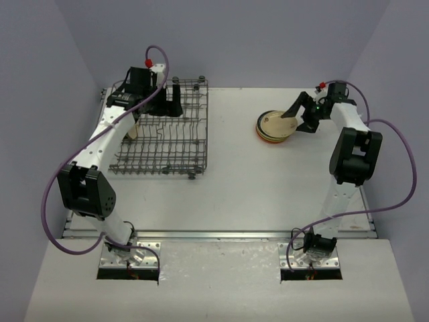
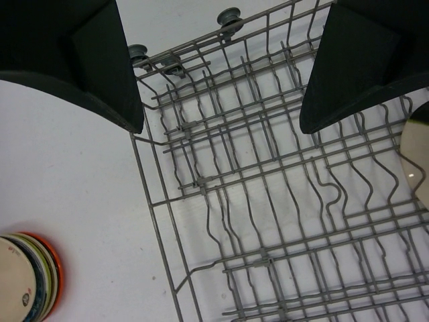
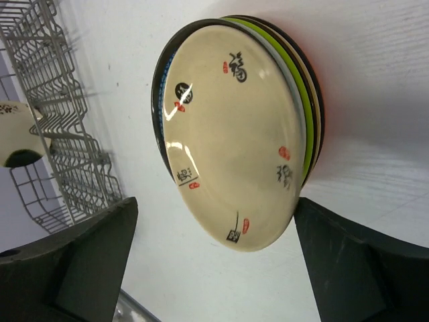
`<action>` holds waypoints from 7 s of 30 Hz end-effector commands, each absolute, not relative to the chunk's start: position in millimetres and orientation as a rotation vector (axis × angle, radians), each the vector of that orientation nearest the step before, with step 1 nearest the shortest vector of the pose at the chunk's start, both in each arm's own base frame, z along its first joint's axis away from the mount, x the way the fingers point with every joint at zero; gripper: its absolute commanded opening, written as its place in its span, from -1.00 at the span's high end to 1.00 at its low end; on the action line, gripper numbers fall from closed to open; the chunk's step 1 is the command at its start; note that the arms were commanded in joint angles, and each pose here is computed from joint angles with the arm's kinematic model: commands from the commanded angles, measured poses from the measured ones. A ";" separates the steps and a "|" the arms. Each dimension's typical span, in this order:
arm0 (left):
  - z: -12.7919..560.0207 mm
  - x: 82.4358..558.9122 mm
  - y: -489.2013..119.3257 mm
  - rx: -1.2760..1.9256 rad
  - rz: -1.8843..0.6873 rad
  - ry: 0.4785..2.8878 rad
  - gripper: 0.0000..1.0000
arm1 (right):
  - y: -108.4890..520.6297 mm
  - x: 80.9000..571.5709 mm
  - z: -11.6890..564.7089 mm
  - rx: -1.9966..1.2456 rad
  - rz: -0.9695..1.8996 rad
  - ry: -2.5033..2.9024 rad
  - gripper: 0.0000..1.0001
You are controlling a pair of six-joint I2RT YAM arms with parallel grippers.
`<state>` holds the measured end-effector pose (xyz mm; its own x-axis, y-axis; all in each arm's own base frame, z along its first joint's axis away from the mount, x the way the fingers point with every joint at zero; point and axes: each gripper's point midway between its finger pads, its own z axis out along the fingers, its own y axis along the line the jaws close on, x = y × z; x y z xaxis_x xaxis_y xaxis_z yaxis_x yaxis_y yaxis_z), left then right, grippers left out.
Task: Unload the plates from the dish rack
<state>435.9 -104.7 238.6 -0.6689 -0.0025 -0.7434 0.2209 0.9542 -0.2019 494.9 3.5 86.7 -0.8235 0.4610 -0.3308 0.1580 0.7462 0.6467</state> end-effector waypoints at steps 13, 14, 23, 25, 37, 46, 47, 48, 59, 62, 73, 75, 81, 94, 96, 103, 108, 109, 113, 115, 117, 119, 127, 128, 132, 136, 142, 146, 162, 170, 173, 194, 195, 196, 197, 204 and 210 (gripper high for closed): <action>290.8 458.1 41.6 -0.265 0.303 2.120 -0.99 | 24.2 480.4 176.1 0.107 0.354 2.418 -0.98; 286.2 460.1 49.0 -0.274 0.306 2.142 -0.99 | 26.3 478.9 177.3 0.105 0.370 2.419 -0.98; 259.3 473.2 91.5 -0.205 0.411 2.234 -0.21 | 62.9 448.9 205.7 0.027 0.577 2.323 -0.98; 247.6 476.9 92.8 -0.189 0.422 2.270 -0.07 | 66.9 445.4 204.3 0.020 0.593 2.325 -0.98; 200.3 497.1 100.7 -0.192 0.460 2.374 0.04 | 74.2 441.1 201.9 0.020 0.636 2.336 -0.97; 179.5 507.7 100.5 -0.184 0.448 2.409 0.06 | 75.7 440.8 201.1 0.021 0.648 2.336 -0.98; 176.8 508.3 100.4 -0.183 0.445 2.415 0.06 | 75.9 440.8 200.3 0.023 0.650 2.338 -0.98; 176.1 508.3 101.0 -0.188 0.443 2.415 0.06 | 75.8 440.9 199.7 0.022 0.650 2.339 -0.98; 142.5 514.4 99.9 -0.210 0.413 2.478 0.07 | 77.6 440.3 197.7 0.020 0.665 2.343 -0.98; 134.7 514.0 98.0 -0.206 0.399 2.488 0.08 | 78.3 441.3 197.5 0.020 0.671 2.344 -0.98; 125.6 508.0 93.1 -0.199 0.367 2.485 0.28 | 82.0 446.1 198.8 0.024 0.701 2.347 -0.98; 121.6 507.3 90.9 -0.193 0.352 2.495 0.29 | 82.8 446.3 198.7 0.025 0.708 2.348 -0.97; 106.9 507.2 81.4 -0.187 0.282 2.522 0.25 | 81.7 446.7 198.2 0.025 0.703 2.350 -0.98; 128.2 507.0 87.3 -0.229 0.320 2.473 0.68 | 85.0 447.2 201.0 0.019 0.726 2.346 -0.97; 133.8 506.7 87.8 -0.229 0.324 2.462 0.72 | 84.2 446.9 200.7 0.019 0.723 2.346 -0.98; 172.0 510.3 88.1 -0.206 0.329 2.384 0.84 | 84.6 445.4 201.9 0.016 0.726 2.344 -0.98; 226.7 511.2 81.0 -0.172 0.307 2.297 0.88 | 86.6 446.6 206.5 0.007 0.740 2.331 -0.98; 239.3 511.2 79.0 -0.161 0.304 2.275 0.89 | 87.5 446.8 207.8 0.005 0.747 2.327 -0.98; 286.7 501.6 59.5 -0.093 0.253 2.189 0.96 | 99.4 444.0 219.8 -0.037 0.838 2.278 -0.98; 300.2 493.7 34.8 -0.019 0.123 2.165 0.99 | 111.7 439.4 230.9 -0.089 0.932 2.221 -0.98; 298.1 481.3 -4.9 0.092 -0.123 2.163 1.00 | 127.1 430.3 249.2 -0.166 1.036 2.125 -0.97; 303.3 456.6 -45.0 0.197 -0.380 2.123 1.00 | 139.2 419.9 265.8 -0.237 1.086 2.039 -0.95; 319.7 381.5 -166.2 0.476 -1.091 2.003 1.00 | 196.1 392.5 287.6 -0.496 1.143 1.929 -0.87; 319.0 374.1 -179.1 0.516 -1.131 1.998 1.00 | 201.8 391.2 287.1 -0.512 1.142 1.932 -0.86; 307.4 350.6 -214.4 0.606 -1.256 2.013 1.00 | 234.3 378.8 282.5 -0.613 1.161 1.935 -0.79; 298.8 342.2 -223.8 0.629 -1.356 2.030 1.00 | 253.3 376.2 275.6 -0.658 1.150 1.952 -0.77; 289.7 337.3 -229.8 0.645 -1.396 2.048 1.00 | 267.3 379.8 270.1 -0.671 1.157 1.964 -0.15; 285.3 342.1 -228.4 0.625 -1.358 2.069 0.77 | 266.5 382.7 266.6 -0.659 1.133 1.978 0.86; 255.3 458.9 -28.2 -0.103 -0.215 2.234 -0.95 | 45.3 489.6 172.0 0.101 0.730 2.303 1.00; 247.9 459.4 -8.2 -0.156 -0.093 2.240 -1.00 | -10.1 510.7 121.8 0.306 0.717 2.369 1.00; 239.1 460.8 -3.5 -0.167 -0.059 2.266 -1.00 | -13.3 513.5 108.6 0.315 0.704 2.391 0.99; 255.0 490.5 87.7 -0.150 0.512 2.192 -0.76 | -17.6 495.2 167.4 0.171 0.376 2.346 -0.97; 256.2 494.9 88.5 -0.119 0.492 2.195 -0.74 | -13.0 489.6 175.7 0.150 0.376 2.326 -0.98; 249.5 497.3 94.3 -0.107 0.476 2.221 -0.73 | -9.3 485.5 180.4 0.134 0.375 2.313 -0.98; 243.6 498.7 99.3 -0.101 0.464 2.243 -0.71 | -6.4 481.4 184.0 0.122 0.374 2.303 -0.97; 231.8 512.4 128.7 -0.027 0.339 2.318 -0.63 | 17.9 453.5 197.0 0.026 0.393 2.275 -0.98; 218.2 517.0 142.6 -0.001 0.260 2.342 -0.60 | 35.7 438.1 193.0 0.000 0.451 2.278 -0.98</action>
<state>509.7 147.5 205.0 -0.7393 0.0428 -0.6720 -0.1592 0.9586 0.2361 442.9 26.3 181.5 -0.7140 0.1620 -0.6812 -0.0967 0.9407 0.3250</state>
